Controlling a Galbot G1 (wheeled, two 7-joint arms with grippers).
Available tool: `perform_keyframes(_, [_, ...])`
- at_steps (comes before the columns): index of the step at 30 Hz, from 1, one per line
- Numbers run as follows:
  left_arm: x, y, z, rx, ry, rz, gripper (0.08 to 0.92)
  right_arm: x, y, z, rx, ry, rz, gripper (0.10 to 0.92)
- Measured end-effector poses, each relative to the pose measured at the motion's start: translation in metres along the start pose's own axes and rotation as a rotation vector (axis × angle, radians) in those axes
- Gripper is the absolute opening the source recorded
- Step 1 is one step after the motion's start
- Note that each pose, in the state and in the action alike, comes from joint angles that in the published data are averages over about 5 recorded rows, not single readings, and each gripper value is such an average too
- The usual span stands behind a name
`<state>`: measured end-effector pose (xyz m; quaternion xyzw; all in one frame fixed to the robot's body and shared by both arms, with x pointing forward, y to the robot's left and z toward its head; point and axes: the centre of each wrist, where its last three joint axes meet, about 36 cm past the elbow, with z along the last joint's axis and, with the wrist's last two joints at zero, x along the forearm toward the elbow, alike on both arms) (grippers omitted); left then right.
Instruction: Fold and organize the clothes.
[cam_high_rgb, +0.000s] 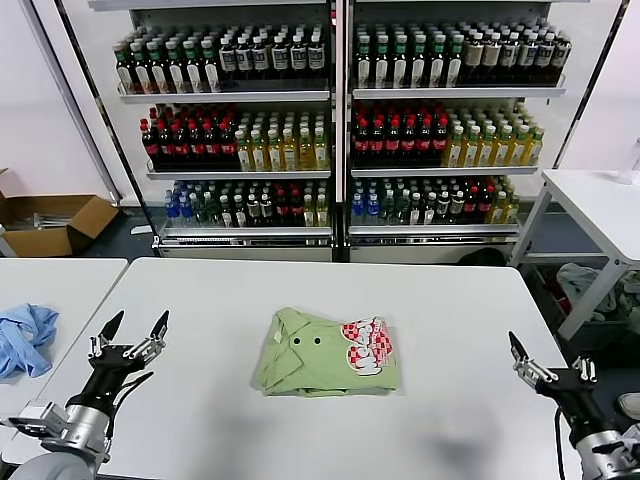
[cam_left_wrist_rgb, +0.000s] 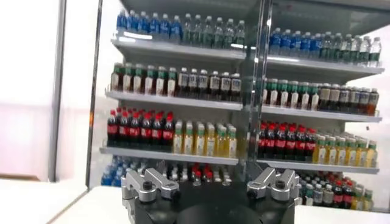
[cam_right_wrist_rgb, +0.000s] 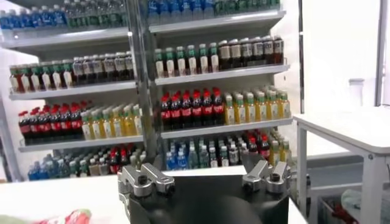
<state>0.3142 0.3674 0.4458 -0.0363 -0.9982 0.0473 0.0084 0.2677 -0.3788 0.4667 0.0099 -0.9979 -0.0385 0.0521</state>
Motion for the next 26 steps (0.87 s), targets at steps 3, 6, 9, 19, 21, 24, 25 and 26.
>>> perform_keyframes(3, [0.006, 0.002, 0.002, -0.029, -0.011, 0.001, 0.823, 0.006, 0.002, 0.006, 0.018, 0.007, -0.002, 0.823])
perform_keyframes(6, [0.011, 0.005, 0.005, -0.058, -0.018, 0.006, 0.823, 0.012, 0.004, 0.011, 0.036, 0.007, -0.007, 0.823])
perform_keyframes(9, [0.017, 0.008, 0.009, -0.079, -0.027, 0.012, 0.823, 0.017, 0.006, 0.017, 0.048, 0.006, -0.012, 0.823])
perform_keyframes(19, [0.035, 0.016, 0.017, -0.134, -0.049, 0.018, 0.823, 0.027, 0.013, 0.032, 0.099, 0.001, -0.060, 0.823])
perform_keyframes(21, [0.038, 0.019, 0.018, -0.143, -0.054, 0.013, 0.823, 0.028, 0.015, 0.034, 0.107, 0.000, -0.068, 0.823])
perform_keyframes(24, [0.043, 0.023, 0.020, -0.153, -0.057, 0.006, 0.823, 0.029, 0.017, 0.037, 0.117, -0.001, -0.078, 0.823])
perform_keyframes(25, [0.044, 0.023, 0.021, -0.155, -0.057, 0.005, 0.823, 0.030, 0.018, 0.037, 0.119, -0.001, -0.079, 0.823])
perform_keyframes(26, [0.044, 0.024, 0.021, -0.156, -0.057, 0.004, 0.823, 0.030, 0.018, 0.037, 0.120, -0.002, -0.081, 0.823])
